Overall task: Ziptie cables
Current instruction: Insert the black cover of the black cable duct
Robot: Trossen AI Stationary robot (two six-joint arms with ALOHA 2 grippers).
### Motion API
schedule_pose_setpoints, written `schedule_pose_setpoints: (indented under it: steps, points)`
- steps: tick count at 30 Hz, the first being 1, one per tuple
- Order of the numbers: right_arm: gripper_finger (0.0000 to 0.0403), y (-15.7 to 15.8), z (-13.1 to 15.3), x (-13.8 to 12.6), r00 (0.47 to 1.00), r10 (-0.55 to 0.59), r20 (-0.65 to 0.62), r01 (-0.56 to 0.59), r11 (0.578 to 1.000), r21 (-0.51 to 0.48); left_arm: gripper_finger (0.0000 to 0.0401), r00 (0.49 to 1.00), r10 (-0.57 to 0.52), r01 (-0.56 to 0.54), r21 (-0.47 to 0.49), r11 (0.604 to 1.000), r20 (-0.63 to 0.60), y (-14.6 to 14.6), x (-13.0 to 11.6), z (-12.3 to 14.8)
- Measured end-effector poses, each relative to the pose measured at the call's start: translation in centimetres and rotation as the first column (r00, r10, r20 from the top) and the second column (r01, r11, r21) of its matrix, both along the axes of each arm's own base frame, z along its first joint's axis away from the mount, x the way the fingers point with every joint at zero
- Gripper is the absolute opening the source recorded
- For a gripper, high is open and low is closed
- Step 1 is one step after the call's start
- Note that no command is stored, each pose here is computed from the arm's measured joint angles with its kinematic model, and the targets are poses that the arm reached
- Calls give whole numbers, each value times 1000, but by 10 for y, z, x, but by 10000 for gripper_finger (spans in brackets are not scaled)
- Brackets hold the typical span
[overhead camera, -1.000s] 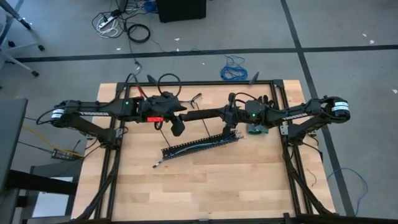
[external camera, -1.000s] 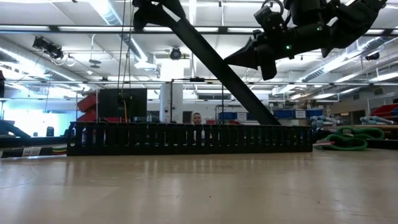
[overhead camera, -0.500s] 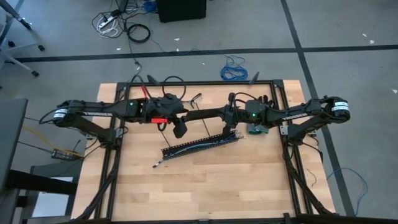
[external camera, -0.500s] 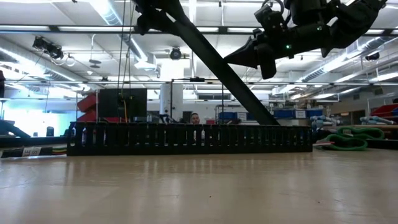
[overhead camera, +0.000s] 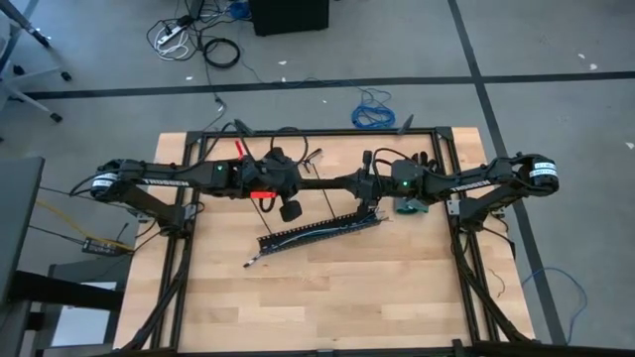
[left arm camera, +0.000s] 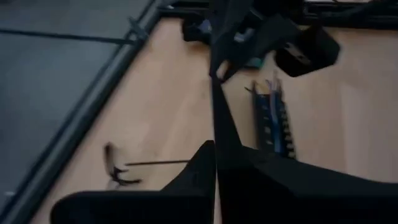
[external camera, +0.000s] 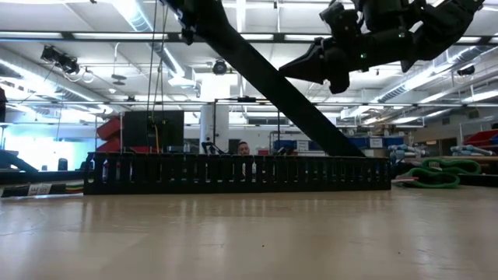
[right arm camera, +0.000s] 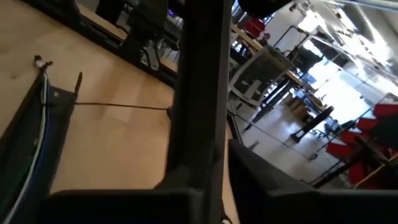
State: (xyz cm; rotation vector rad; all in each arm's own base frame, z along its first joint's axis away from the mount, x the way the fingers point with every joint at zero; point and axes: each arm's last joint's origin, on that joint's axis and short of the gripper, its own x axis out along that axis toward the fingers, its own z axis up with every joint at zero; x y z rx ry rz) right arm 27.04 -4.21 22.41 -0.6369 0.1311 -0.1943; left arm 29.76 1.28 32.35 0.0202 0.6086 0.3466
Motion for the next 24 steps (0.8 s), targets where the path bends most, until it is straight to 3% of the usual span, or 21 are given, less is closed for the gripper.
schedule_pose_setpoints:
  steps: [8, 14, 18, 24]
  points:
    - [184, -1, 10, 7, 1000, -19, -5, 19, 988, 151, 2, 997, -11, 20, 118, 993, -74, 0, -1, -8]
    - [263, -5, 39, 7, 991, 10, -134, 19, 976, 215, 1, 975, -29, 100, 319, 942, -222, -8, -6, -18]
    - [296, -18, 60, 2, 955, 152, -253, -45, 922, 385, 1, 953, -77, 208, 446, 870, -294, -22, -6, -17]
    - [311, -41, 79, -9, 875, 401, -273, -177, 788, 589, 0, 944, -117, 287, 590, 754, -308, -45, -3, -10]
